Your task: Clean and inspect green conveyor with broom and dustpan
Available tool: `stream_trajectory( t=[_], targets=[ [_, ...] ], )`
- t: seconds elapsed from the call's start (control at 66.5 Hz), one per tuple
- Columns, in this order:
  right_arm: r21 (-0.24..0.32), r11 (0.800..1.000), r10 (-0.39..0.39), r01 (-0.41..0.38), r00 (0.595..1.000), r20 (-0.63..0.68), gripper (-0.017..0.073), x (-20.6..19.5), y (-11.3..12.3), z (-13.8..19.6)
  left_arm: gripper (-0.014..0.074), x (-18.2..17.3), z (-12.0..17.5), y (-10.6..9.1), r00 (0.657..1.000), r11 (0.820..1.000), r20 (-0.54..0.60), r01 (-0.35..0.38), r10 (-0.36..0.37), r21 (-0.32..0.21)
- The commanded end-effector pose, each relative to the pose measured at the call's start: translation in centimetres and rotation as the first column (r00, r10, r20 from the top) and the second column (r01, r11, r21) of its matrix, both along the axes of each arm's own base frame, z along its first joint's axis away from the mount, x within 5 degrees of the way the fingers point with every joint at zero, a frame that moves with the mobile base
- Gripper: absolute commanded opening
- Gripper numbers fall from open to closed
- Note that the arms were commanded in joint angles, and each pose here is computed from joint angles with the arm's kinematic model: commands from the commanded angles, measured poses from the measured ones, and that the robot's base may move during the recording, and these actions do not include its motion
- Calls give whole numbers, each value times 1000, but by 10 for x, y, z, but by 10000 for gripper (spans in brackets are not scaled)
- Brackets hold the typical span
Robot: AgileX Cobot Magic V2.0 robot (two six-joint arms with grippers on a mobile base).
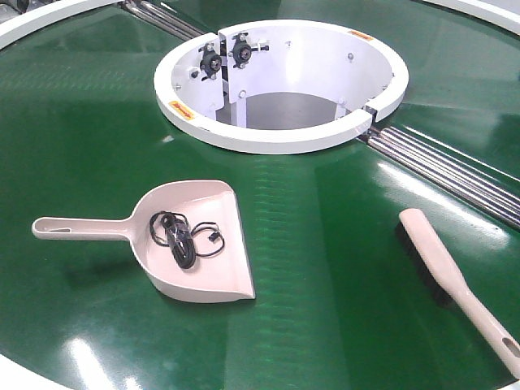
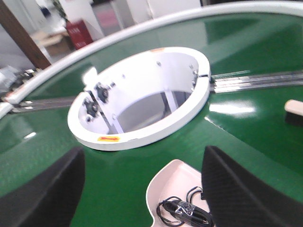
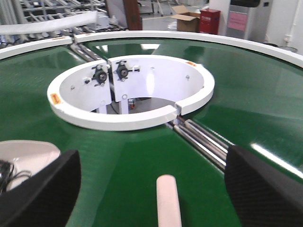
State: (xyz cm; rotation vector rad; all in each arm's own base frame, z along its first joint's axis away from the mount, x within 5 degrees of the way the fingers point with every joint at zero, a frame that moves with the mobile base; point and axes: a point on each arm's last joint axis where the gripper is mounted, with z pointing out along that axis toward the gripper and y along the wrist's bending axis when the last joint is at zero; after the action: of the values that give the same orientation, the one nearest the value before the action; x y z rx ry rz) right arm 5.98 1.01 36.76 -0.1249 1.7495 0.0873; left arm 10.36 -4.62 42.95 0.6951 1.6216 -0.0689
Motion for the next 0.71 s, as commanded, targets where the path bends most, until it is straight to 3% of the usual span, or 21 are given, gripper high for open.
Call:
stream_trajectory(
  t=[0.0, 0.15, 0.271, 0.346, 0.406, 0.481, 0.602, 0.692],
  targets=[
    [-43, 999, 8, -4, 994, 105, 588, -8, -1, -15, 481, -18, -16, 8, 993, 994, 108, -26, 38, -103],
    [-38, 999, 1, 6, 984, 178, 588, -25, -3, -60, 481, -29, -78, 12, 999, 995, 7, -44, 45, -89],
    [-53, 998, -12, 26, 972, 235, 588, -27, -5, -90, 481, -25, -126, 14, 996, 997, -43, -76, 74, -23],
    [-36, 999, -17, 27, 965, 262, 588, -25, -5, -97, 481, -22, -144, 14, 993, 991, -62, -103, 98, -85],
    [-27, 999, -14, 22, 971, 240, 588, -23, -4, -99, 481, -21, -156, 15, 988, 976, -95, -136, 122, -168],
    [-29, 999, -13, 20, 975, 221, 580, -22, -4, -100, 481, -20, -164, 15, 983, 961, -123, -161, 136, -226],
    [-29, 999, -12, 19, 978, 208, 532, -21, -4, -101, 479, -20, -165, 16, 983, 960, -125, -163, 138, -228],
    [-26, 999, -12, 17, 978, 206, 435, -21, -4, -101, 414, -20, -165, 16, 983, 959, -119, -163, 139, -230]
  ],
)
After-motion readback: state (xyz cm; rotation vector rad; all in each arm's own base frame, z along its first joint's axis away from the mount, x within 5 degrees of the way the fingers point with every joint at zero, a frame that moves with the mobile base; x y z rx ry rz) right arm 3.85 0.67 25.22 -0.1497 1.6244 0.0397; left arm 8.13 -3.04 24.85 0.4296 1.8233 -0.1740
